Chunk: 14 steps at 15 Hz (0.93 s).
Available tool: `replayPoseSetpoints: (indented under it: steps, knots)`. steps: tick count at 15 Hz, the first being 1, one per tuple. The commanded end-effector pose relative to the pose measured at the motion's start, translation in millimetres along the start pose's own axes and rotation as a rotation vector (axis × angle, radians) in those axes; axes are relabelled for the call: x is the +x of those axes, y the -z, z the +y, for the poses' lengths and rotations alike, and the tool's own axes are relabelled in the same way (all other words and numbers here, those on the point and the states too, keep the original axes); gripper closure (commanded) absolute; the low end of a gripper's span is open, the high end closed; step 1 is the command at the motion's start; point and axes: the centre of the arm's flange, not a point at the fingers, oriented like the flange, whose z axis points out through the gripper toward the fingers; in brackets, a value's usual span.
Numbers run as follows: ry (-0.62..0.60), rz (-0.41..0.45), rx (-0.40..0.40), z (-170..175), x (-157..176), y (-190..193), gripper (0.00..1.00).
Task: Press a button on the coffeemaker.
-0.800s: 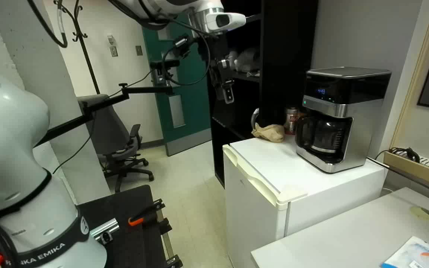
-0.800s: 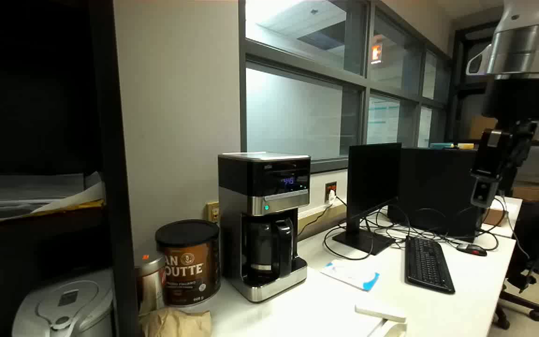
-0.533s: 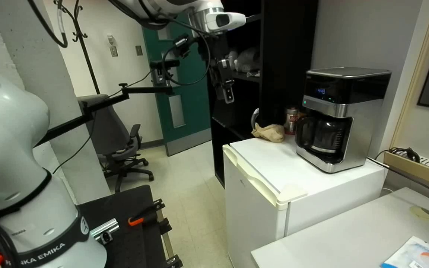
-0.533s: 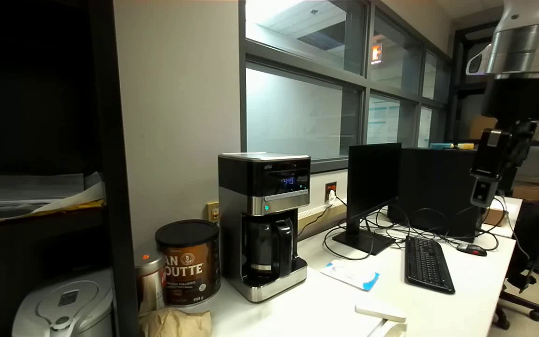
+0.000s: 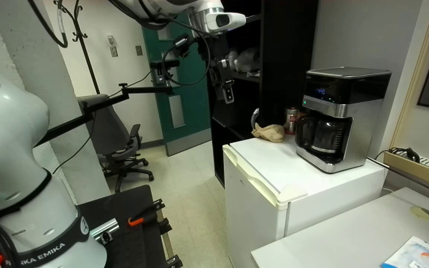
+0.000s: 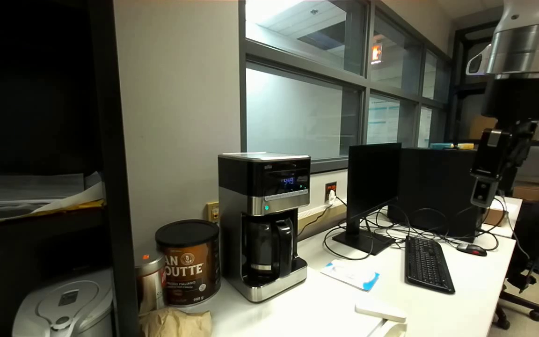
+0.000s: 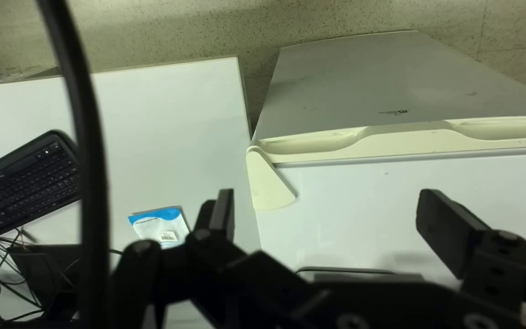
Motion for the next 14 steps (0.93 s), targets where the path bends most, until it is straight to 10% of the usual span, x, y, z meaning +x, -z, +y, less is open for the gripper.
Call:
replayPoseSetpoints:
  steps: [1, 7, 8, 14]
  knots:
    - [0.044, -0.005, -0.034, -0.9, 17.9, -3.1, 0.0]
    - [0.231, 0.028, -0.178, -5.3, 63.5, -20.8, 0.0]
    - [0.267, 0.047, -0.209, -6.8, 73.4, -21.4, 0.25]
    - [0.44, 0.156, -0.387, -13.1, 127.2, -25.3, 0.63]
